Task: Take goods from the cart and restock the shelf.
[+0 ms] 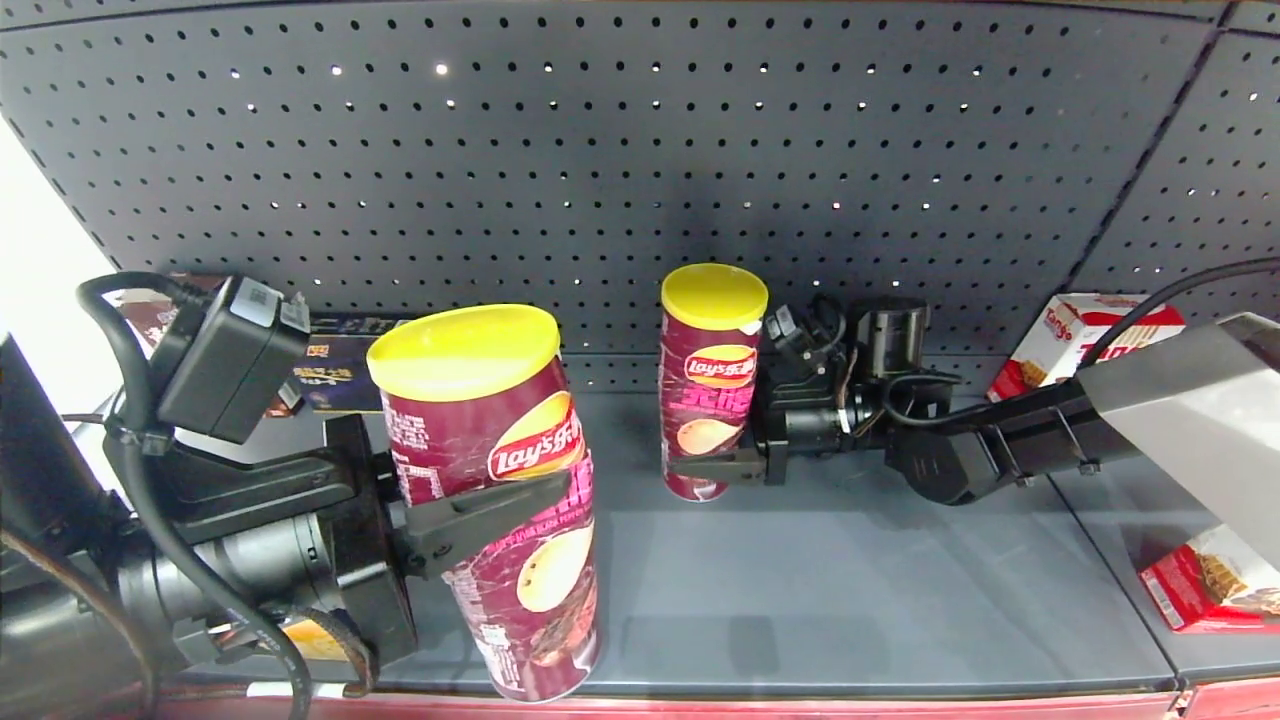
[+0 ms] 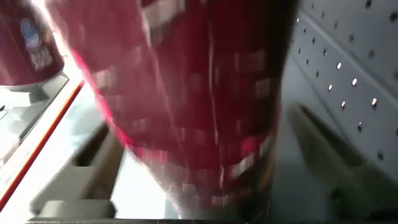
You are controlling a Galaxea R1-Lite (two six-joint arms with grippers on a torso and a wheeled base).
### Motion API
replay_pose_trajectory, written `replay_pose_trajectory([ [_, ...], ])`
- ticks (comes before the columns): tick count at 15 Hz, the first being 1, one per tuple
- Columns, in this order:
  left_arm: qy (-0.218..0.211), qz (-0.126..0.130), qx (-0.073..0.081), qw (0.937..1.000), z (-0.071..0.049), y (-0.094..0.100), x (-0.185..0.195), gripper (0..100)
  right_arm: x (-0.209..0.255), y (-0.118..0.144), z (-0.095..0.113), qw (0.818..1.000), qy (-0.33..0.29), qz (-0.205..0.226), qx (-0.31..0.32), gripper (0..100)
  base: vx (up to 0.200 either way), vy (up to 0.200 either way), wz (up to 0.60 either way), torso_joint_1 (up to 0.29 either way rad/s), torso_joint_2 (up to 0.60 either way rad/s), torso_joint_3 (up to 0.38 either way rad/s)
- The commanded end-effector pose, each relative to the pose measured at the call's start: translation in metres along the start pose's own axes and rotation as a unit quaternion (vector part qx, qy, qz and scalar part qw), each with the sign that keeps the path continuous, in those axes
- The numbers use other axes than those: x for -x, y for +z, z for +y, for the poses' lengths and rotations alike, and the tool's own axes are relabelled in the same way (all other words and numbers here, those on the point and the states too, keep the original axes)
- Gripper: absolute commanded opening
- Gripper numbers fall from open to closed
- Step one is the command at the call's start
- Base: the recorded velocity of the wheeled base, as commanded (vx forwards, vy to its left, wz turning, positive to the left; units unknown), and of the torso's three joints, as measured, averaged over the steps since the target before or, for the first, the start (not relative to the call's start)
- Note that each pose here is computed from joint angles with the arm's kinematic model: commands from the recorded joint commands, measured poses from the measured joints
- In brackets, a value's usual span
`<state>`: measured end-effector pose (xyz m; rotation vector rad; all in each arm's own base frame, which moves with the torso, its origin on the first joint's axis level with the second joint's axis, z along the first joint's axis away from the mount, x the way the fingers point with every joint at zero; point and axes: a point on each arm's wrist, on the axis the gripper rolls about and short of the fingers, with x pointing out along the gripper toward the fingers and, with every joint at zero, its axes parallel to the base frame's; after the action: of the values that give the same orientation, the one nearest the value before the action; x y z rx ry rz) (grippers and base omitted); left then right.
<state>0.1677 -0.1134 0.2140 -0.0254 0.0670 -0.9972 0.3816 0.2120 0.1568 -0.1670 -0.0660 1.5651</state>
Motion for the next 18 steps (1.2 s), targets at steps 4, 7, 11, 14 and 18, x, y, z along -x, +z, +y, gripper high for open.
replay_pose_trajectory([
  [4, 0.000, -0.001, 0.000, 1.0000, 0.000, 0.000, 0.001, 0, -0.009, 0.002, 0.004, 1.000, -0.010, 0.003, 0.001, 0, 0.000, 0.000, 0.00, 0.000, 0.00, 0.000],
  [7, 0.000, 0.000, 0.000, 1.0000, 0.000, -0.001, 0.001, 0, -0.010, 0.006, 0.007, 1.000, -0.013, 0.003, 0.004, 0, 0.000, 0.000, 0.00, 0.000, 0.00, 0.000],
  [11, 0.000, 0.000, 0.000, 1.0000, 0.000, 0.000, 0.001, 0, 0.005, 0.036, 0.023, 0.999, -0.038, -0.002, 0.022, 0, 0.000, 0.000, 0.00, 0.000, 0.00, 0.000],
  [14, 0.000, -0.005, -0.002, 1.0000, 0.000, 0.002, 0.000, 0, 0.019, 0.053, 0.055, 0.999, -0.033, -0.005, 0.027, 0, 0.000, 0.000, 0.00, 0.000, 0.00, 0.000],
  [18, 0.001, -0.005, -0.002, 1.0000, 0.000, 0.002, 0.001, 0, 0.037, 0.043, 0.115, 0.998, -0.053, -0.005, 0.035, 0, 0.000, 0.000, 0.00, 0.000, 0.00, 0.000],
])
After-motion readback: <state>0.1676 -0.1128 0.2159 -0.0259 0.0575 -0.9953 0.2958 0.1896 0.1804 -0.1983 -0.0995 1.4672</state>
